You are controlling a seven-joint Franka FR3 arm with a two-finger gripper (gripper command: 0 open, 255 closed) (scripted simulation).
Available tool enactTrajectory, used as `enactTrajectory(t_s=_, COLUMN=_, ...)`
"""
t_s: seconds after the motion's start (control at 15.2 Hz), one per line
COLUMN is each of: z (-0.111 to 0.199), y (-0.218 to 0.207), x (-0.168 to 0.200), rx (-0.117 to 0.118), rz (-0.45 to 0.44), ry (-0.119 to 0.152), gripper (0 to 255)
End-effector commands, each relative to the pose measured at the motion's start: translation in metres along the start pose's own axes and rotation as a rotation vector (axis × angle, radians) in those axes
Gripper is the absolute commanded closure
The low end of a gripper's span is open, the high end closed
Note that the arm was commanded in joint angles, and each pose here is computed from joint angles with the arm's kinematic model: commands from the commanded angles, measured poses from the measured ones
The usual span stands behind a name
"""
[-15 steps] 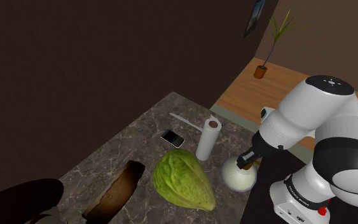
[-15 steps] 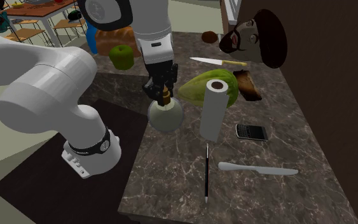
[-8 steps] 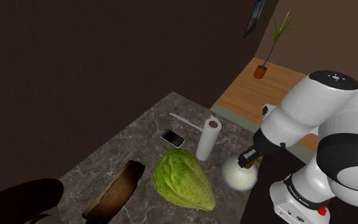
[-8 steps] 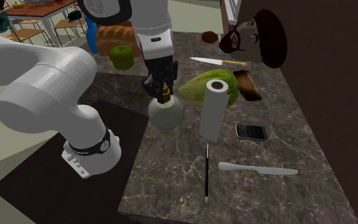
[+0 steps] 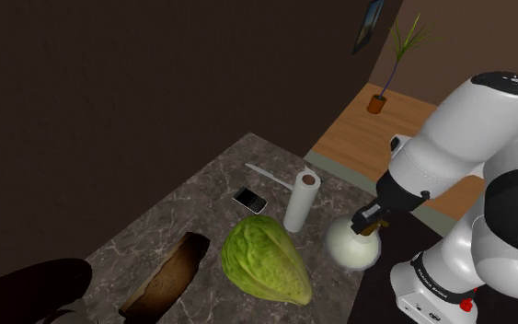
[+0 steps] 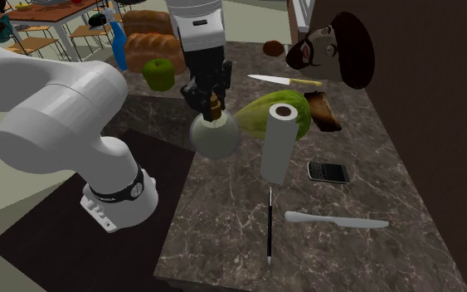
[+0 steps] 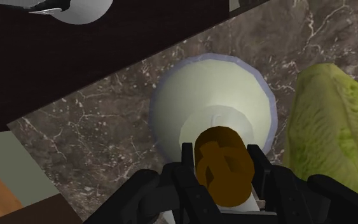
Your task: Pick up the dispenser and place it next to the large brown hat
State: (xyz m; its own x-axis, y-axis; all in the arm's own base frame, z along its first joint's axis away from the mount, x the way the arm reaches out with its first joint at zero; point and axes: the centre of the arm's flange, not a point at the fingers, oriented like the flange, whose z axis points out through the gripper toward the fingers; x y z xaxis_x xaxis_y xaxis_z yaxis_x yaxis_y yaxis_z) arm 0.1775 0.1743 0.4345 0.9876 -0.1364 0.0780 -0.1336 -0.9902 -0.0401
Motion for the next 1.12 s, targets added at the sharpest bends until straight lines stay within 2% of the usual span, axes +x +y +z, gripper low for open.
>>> enactTrajectory(t_s=0.0, z=-0.011, y=-0.001, x=0.001, rx=0.000, rz=0.000, ry=0.000, gripper=255)
enactTrajectory(t_s=1.06, z=-0.095, y=-0.004, x=0.008, rx=0.000, rz=0.000, ry=0.000, gripper=255)
